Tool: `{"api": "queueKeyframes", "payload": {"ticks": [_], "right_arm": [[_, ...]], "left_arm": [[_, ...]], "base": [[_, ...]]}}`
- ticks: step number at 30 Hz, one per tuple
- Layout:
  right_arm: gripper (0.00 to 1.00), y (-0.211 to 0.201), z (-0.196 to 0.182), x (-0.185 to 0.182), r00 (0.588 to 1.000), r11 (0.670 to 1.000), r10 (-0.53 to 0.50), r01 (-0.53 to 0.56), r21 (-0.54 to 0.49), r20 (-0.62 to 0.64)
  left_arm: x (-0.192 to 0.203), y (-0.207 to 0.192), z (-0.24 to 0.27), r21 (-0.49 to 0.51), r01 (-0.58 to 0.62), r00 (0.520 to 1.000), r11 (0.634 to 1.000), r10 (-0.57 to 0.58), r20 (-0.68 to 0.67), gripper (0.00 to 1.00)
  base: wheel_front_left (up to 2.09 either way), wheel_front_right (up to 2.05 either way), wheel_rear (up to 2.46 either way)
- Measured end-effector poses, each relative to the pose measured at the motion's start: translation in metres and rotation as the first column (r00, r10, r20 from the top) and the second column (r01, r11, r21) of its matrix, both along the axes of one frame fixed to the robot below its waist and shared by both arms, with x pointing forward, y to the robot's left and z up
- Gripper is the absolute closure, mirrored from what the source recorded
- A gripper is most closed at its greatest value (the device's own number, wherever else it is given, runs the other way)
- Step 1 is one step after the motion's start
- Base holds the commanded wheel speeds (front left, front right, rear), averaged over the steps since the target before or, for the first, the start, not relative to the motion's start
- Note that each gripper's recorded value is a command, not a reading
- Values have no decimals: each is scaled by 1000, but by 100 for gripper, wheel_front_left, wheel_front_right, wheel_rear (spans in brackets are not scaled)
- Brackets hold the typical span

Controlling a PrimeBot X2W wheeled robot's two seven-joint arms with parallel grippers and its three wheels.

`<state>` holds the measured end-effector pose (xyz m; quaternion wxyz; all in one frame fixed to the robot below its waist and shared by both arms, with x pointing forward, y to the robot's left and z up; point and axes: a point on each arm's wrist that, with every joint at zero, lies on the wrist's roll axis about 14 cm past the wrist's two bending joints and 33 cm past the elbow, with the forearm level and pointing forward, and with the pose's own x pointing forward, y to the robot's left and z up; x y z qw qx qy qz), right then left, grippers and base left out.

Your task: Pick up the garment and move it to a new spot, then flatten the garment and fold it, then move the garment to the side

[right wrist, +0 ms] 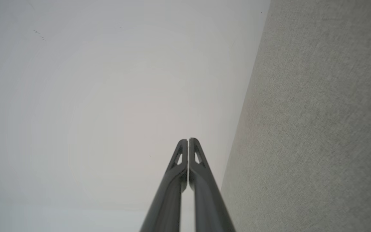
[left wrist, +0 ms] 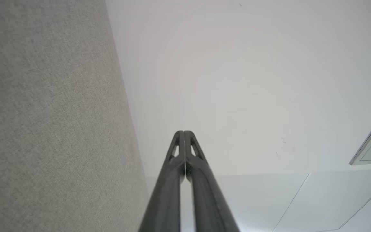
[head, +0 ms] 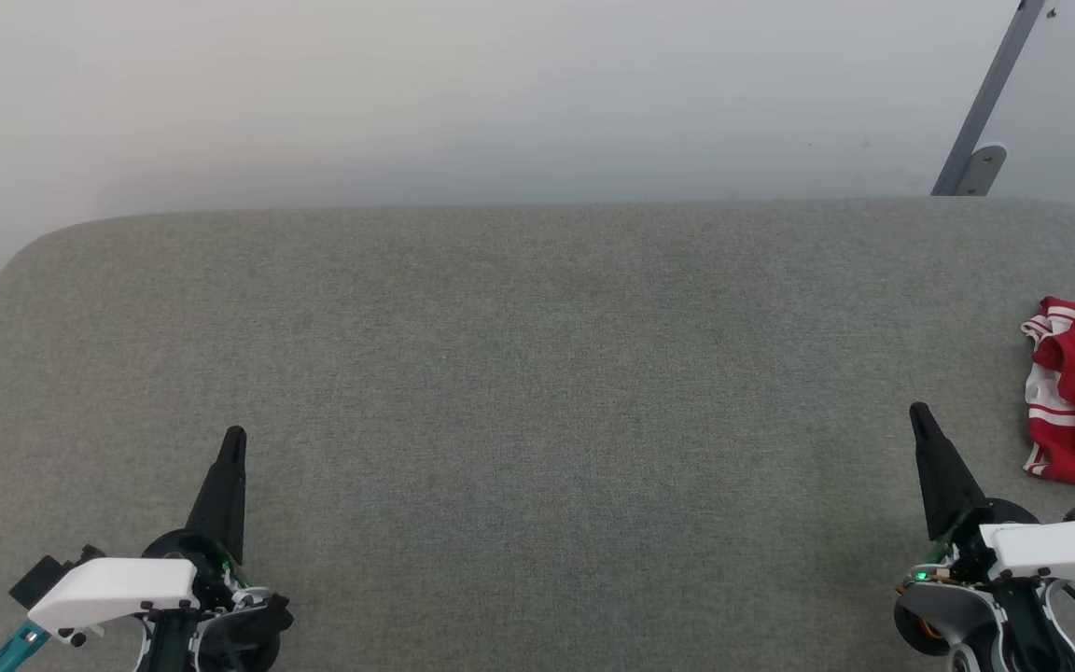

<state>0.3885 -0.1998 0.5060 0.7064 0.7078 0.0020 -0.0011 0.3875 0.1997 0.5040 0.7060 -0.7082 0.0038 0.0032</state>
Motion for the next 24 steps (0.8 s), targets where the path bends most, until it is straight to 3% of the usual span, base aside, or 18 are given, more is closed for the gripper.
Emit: {"api": "queueKeyframes", "payload": {"ticks": [24], "right_arm": [[100, 0, 0, 0, 1000, 1000, 0, 0, 0, 0]], "left_arm": [[0, 0, 0, 0, 0, 1000, 1000, 0, 0, 100]], "base": [[0, 0, 0]]}}
